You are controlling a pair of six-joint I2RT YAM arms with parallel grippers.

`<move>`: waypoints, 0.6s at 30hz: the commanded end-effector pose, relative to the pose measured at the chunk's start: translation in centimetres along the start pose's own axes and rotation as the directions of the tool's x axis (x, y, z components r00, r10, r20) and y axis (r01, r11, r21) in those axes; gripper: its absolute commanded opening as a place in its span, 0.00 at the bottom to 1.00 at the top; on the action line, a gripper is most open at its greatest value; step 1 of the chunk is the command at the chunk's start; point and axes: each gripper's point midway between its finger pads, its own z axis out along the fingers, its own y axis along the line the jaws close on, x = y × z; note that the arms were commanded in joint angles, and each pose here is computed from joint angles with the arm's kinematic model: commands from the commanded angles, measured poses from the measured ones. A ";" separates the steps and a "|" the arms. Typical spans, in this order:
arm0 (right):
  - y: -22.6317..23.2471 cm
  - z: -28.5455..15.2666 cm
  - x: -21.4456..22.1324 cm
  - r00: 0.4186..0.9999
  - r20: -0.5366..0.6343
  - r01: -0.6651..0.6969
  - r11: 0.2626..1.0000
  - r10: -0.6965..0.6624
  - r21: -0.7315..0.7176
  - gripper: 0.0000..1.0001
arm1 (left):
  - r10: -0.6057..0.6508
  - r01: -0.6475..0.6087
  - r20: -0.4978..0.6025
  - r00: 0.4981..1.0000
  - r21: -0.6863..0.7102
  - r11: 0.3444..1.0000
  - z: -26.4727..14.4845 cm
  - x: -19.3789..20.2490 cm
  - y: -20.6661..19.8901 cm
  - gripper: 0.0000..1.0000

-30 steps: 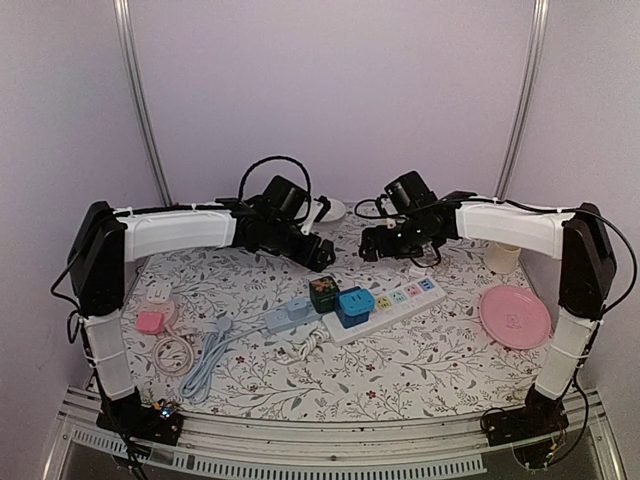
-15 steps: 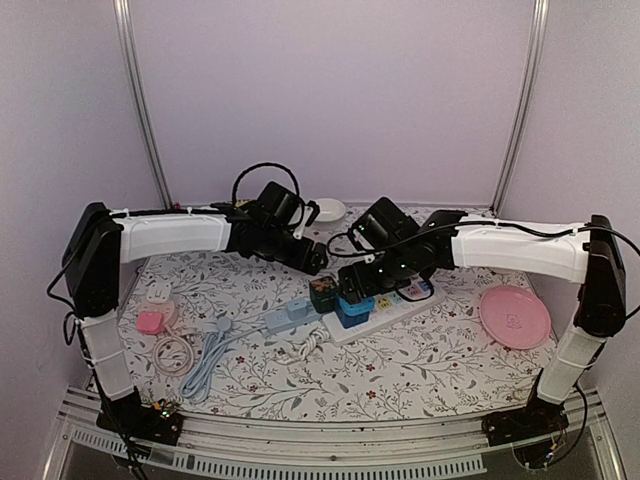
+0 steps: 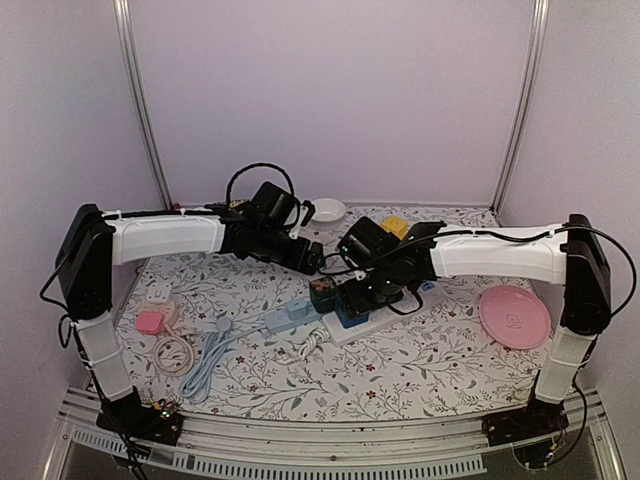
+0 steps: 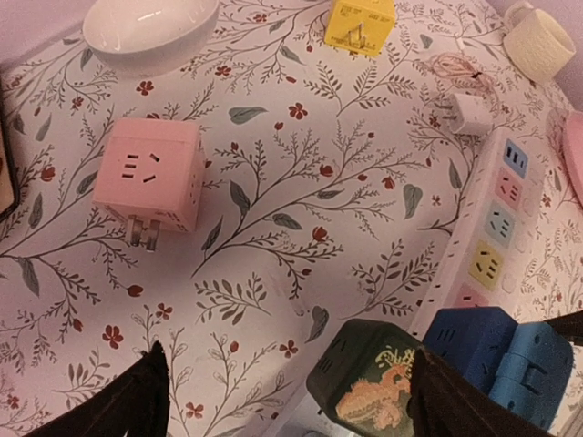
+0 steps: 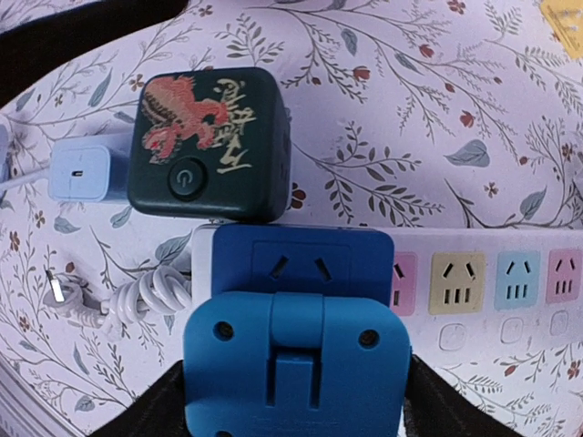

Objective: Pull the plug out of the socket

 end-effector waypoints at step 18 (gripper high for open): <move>-1.2 -2.6 -1.8 0.990 0.139 -0.001 1.000 -0.001 0.010 0.31 | 0.162 -0.158 -0.016 0.987 0.133 0.978 0.8 1.6 -6.5 0.92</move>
